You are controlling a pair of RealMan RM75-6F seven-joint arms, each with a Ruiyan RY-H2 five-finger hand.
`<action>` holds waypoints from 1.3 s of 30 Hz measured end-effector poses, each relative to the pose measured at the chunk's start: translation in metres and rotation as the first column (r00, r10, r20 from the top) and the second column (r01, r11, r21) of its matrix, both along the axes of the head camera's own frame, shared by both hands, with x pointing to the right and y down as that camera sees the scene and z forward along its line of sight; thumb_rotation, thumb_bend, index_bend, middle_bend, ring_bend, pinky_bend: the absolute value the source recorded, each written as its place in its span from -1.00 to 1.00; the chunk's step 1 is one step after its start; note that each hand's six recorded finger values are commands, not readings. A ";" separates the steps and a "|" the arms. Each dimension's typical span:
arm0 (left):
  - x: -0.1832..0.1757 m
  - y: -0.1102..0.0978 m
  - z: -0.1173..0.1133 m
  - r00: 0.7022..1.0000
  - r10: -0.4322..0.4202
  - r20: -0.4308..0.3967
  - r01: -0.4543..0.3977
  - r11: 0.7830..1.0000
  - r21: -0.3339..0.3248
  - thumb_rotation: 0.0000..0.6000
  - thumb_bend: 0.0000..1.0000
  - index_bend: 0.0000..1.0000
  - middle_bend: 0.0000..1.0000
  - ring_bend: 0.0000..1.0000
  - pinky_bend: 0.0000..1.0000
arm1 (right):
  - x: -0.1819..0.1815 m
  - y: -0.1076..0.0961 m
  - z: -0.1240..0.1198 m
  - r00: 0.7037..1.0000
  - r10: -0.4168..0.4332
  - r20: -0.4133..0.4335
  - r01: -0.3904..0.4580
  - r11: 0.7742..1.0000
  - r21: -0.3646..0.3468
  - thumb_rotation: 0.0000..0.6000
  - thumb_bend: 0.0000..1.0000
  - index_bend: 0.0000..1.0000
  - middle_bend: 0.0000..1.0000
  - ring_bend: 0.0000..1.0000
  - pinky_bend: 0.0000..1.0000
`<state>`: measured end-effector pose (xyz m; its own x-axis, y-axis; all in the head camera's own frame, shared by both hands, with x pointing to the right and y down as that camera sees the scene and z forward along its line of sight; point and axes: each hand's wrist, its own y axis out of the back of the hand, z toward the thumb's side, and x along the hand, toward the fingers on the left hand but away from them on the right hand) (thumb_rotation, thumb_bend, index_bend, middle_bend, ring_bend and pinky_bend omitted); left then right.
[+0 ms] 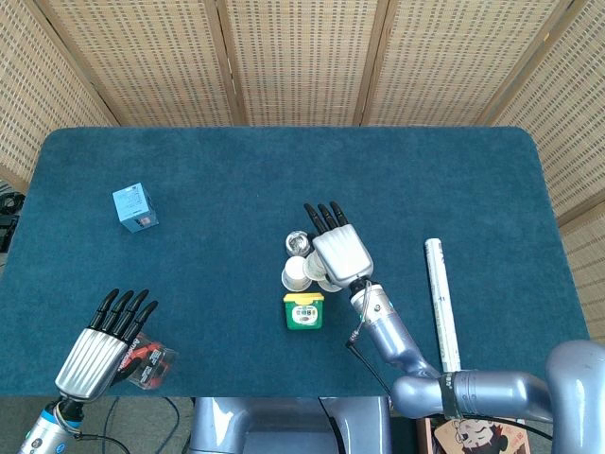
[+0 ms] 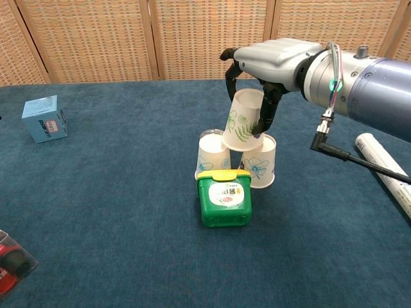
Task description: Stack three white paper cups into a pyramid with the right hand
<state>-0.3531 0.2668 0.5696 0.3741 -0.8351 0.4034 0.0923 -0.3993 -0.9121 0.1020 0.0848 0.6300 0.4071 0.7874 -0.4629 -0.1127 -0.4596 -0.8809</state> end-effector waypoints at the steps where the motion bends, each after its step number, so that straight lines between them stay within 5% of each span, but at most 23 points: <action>1: 0.000 0.000 0.000 1.000 0.001 0.000 -0.001 1.000 0.000 1.00 -0.59 -1.00 -1.00 -1.00 -1.00 | 0.000 0.001 0.000 1.000 -0.003 -0.001 0.003 1.000 0.000 1.00 -0.74 0.03 -1.00 -1.00 -1.00; 13: 0.001 0.001 -0.003 1.000 0.002 -0.003 -0.002 1.000 0.008 1.00 -0.59 -1.00 -1.00 -1.00 -1.00 | -0.007 0.003 0.003 1.000 -0.011 0.006 0.011 1.000 0.001 1.00 -0.74 0.01 -1.00 -1.00 -1.00; 21: 0.001 0.001 -0.004 1.000 0.002 -0.004 -0.002 1.000 0.008 1.00 -0.59 -1.00 -1.00 -1.00 -1.00 | -0.006 0.005 0.006 1.000 -0.022 -0.012 0.022 1.000 -0.003 1.00 -0.74 -0.27 -1.00 -1.00 -1.00; 29: 0.001 0.002 -0.005 1.000 0.002 -0.006 -0.002 1.000 0.012 1.00 -0.59 -1.00 -1.00 -1.00 -1.00 | -0.002 0.004 0.002 1.000 -0.021 -0.023 0.021 1.000 0.007 1.00 -0.74 -0.31 -1.00 -1.00 -1.00; 39: 0.001 0.002 -0.006 1.000 0.002 -0.007 -0.002 1.000 0.014 1.00 -0.59 -1.00 -1.00 -1.00 -1.00 | 0.021 -0.005 -0.015 0.995 0.007 -0.099 -0.005 1.000 0.024 1.00 -0.74 -0.80 -1.00 -1.00 -1.00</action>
